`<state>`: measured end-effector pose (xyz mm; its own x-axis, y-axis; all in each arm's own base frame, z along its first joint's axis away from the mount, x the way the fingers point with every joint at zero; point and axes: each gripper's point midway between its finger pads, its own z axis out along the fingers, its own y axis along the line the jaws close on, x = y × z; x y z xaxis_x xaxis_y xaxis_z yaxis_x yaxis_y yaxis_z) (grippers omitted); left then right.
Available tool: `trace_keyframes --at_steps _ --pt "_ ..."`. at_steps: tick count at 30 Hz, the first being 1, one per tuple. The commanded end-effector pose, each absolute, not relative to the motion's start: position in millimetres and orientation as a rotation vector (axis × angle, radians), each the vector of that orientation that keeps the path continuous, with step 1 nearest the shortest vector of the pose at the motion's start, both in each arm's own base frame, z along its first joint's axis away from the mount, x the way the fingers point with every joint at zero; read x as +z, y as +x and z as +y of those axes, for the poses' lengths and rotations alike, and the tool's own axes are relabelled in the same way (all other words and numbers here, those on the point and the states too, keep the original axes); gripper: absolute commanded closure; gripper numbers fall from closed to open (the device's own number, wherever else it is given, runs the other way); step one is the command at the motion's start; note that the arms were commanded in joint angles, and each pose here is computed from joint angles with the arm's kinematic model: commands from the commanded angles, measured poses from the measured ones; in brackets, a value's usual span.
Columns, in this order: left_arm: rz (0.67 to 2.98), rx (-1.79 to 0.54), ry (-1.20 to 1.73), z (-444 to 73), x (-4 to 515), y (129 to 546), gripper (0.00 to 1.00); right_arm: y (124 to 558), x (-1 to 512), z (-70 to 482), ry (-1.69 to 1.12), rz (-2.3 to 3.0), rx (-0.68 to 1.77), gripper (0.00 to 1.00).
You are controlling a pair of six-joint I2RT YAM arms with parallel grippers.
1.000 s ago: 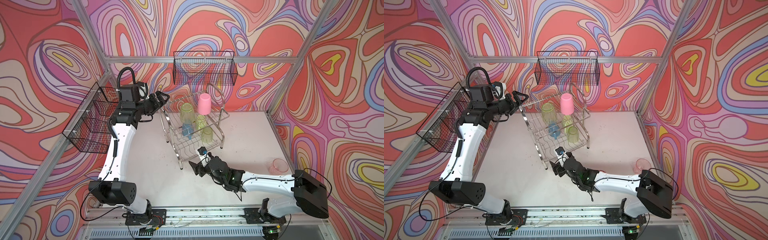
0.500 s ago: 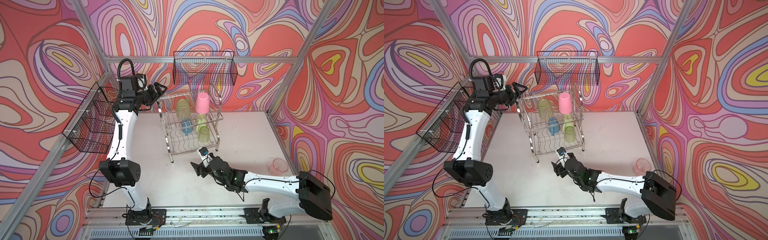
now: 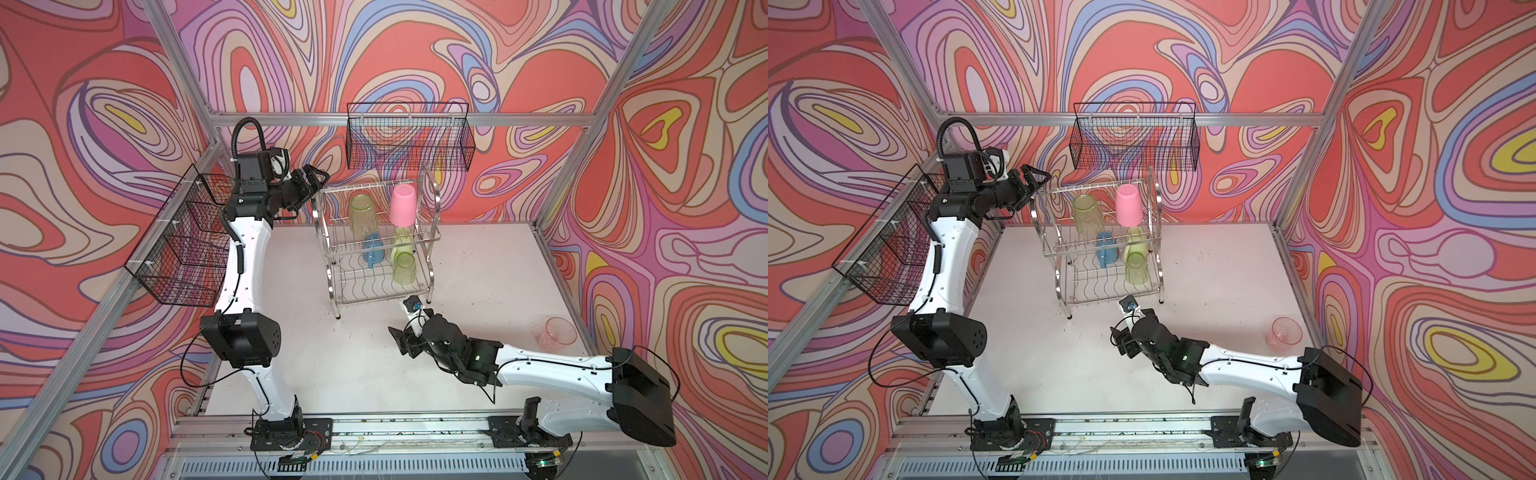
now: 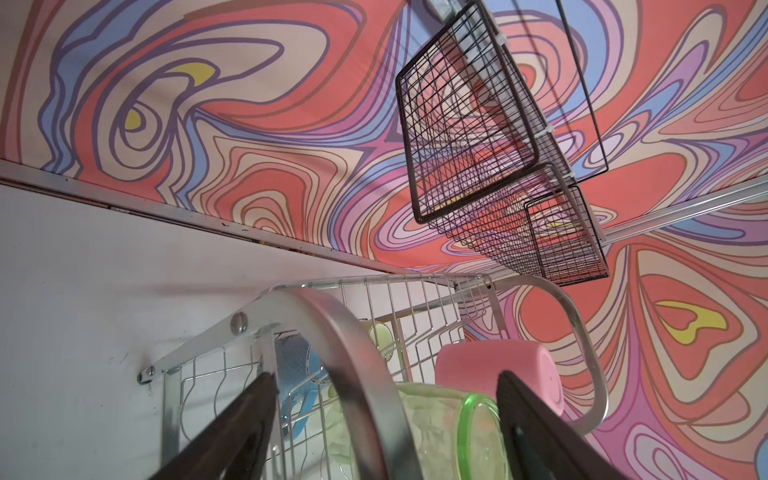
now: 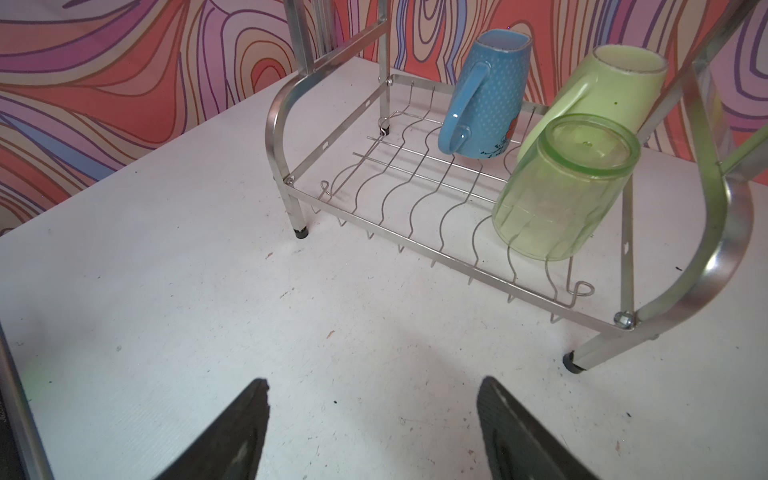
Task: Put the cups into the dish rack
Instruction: 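Move the right gripper over the pink plastic cup on the table while left arm lowers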
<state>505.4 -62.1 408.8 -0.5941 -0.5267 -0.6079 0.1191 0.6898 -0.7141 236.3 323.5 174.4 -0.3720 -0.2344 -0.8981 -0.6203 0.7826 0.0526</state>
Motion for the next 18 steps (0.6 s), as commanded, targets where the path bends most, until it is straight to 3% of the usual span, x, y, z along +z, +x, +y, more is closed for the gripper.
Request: trace_keyframes --at_steps 1,18 --pt "1.993 -0.878 -0.252 -62.3 423.5 484.2 0.13 236.1 187.0 319.7 -0.607 1.957 0.473 0.18" --pt "1.984 -0.601 -0.341 -31.8 410.9 381.4 0.13 234.3 195.6 247.4 -0.332 2.157 0.244 0.19"
